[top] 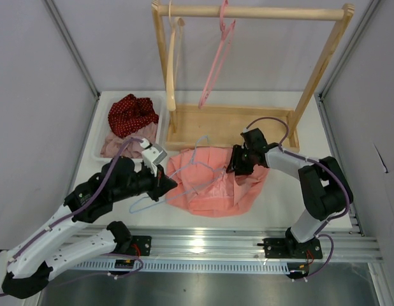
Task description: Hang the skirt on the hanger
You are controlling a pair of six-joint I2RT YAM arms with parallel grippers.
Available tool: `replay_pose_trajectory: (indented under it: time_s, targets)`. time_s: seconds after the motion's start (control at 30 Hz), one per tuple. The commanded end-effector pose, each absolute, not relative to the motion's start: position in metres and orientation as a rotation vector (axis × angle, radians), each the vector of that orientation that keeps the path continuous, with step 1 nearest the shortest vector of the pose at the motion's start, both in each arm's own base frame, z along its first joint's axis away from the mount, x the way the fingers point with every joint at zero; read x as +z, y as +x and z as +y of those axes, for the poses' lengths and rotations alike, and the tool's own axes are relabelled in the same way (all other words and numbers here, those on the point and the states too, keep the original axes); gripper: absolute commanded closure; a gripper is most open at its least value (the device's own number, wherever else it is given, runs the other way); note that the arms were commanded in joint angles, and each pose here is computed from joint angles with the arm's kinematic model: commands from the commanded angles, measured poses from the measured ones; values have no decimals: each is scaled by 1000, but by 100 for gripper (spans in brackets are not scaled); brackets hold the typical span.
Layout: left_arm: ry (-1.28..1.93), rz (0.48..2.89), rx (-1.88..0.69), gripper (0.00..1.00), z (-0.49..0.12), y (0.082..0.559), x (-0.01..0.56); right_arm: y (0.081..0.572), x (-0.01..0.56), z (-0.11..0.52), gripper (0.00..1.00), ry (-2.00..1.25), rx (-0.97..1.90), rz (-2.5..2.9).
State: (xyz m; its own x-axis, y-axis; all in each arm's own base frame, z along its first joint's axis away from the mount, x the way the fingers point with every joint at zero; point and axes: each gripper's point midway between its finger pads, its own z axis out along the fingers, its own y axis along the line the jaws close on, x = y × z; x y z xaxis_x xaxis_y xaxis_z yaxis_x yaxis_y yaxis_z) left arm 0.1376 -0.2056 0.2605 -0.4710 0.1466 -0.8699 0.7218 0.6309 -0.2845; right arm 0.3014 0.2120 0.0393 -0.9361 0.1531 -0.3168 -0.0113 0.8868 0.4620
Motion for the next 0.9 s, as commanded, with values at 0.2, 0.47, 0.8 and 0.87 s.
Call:
replay_pose_trajectory:
  time_s: [0.2, 0.47, 0.8, 0.87]
  targets:
    - [770, 2081, -824, 100, -215, 133, 241, 314, 35, 203, 52, 130, 579, 2711]
    - [604, 2088, -660, 100, -222, 180, 231, 308, 48, 204, 47, 113, 525, 2678]
    - [537, 2081, -556, 100, -237, 219, 233, 295, 89, 196, 34, 143, 406, 2572]
    - [543, 2090, -554, 100, -240, 222, 229, 289, 103, 193, 34, 141, 368, 2542]
